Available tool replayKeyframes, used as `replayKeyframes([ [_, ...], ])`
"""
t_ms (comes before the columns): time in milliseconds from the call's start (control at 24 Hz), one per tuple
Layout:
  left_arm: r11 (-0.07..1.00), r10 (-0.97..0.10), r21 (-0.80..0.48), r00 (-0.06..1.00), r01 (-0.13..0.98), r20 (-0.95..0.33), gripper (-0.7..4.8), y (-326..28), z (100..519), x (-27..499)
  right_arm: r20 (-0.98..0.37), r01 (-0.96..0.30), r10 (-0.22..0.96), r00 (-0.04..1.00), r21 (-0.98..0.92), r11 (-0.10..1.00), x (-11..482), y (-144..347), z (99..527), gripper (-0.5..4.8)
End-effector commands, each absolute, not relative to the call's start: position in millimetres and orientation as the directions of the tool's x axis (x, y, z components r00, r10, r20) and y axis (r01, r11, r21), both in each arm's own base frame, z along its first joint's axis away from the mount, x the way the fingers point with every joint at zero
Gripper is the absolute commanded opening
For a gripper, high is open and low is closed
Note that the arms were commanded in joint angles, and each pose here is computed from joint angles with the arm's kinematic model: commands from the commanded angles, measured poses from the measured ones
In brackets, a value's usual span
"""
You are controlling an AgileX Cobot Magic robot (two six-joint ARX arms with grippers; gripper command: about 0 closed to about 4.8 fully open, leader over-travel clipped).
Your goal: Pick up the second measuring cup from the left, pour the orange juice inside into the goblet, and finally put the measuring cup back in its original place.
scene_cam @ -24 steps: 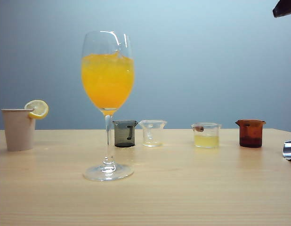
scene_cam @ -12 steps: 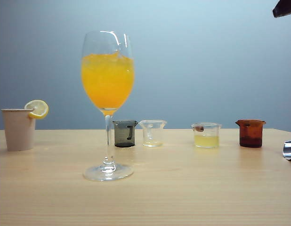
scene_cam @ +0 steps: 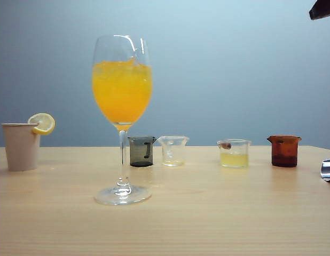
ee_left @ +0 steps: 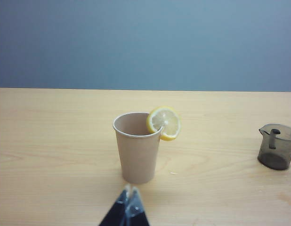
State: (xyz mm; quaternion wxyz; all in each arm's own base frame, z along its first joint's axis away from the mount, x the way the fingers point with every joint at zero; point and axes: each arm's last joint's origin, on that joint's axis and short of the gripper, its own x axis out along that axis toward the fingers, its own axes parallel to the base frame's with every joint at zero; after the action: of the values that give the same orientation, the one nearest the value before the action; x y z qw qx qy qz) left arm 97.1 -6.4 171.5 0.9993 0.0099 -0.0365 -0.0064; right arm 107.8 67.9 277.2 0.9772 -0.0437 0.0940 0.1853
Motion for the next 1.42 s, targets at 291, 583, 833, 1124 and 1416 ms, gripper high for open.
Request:
replayKeyframes([
  [291, 1.0, -0.013, 0.019, 0.996, 0.012, 0.088, -0.02, -6.4, 173.9, 96.8, -0.153, -0.24, 0.229, 0.961, -0.059, 0.969, 107.8, 56.3, 278.0, -0.04],
  [583, 1.0, -0.013, 0.02, 0.996, 0.012, 0.088, -0.02, -6.4, 173.9, 96.8, -0.033, -0.194, 0.192, 0.981, -0.062, 0.979, 99.2, 32.6, 256.2, -0.04],
  [833, 1.0, -0.013, 0.019, 0.996, 0.012, 0.088, -0.02, -6.4, 173.9, 96.8, 0.132, -0.128, 0.132, 0.982, -0.043, 0.991, 90.5, 18.2, 230.8, -0.04],
  [1124, 1.0, -0.013, 0.019, 0.996, 0.012, 0.088, -0.02, -6.4, 173.9, 96.8, 0.13, -0.047, 0.052, 0.99, -0.041, 0.998, 93.6, 10.4, 193.5, -0.04],
  [1416, 1.0, -0.014, 0.02, 0.996, 0.012, 0.088, -0.02, -6.4, 173.9, 96.8, 0.097, -0.031, 0.035, 0.995, -0.04, 0.999, 96.7, 9.5, 173.1, -0.04],
])
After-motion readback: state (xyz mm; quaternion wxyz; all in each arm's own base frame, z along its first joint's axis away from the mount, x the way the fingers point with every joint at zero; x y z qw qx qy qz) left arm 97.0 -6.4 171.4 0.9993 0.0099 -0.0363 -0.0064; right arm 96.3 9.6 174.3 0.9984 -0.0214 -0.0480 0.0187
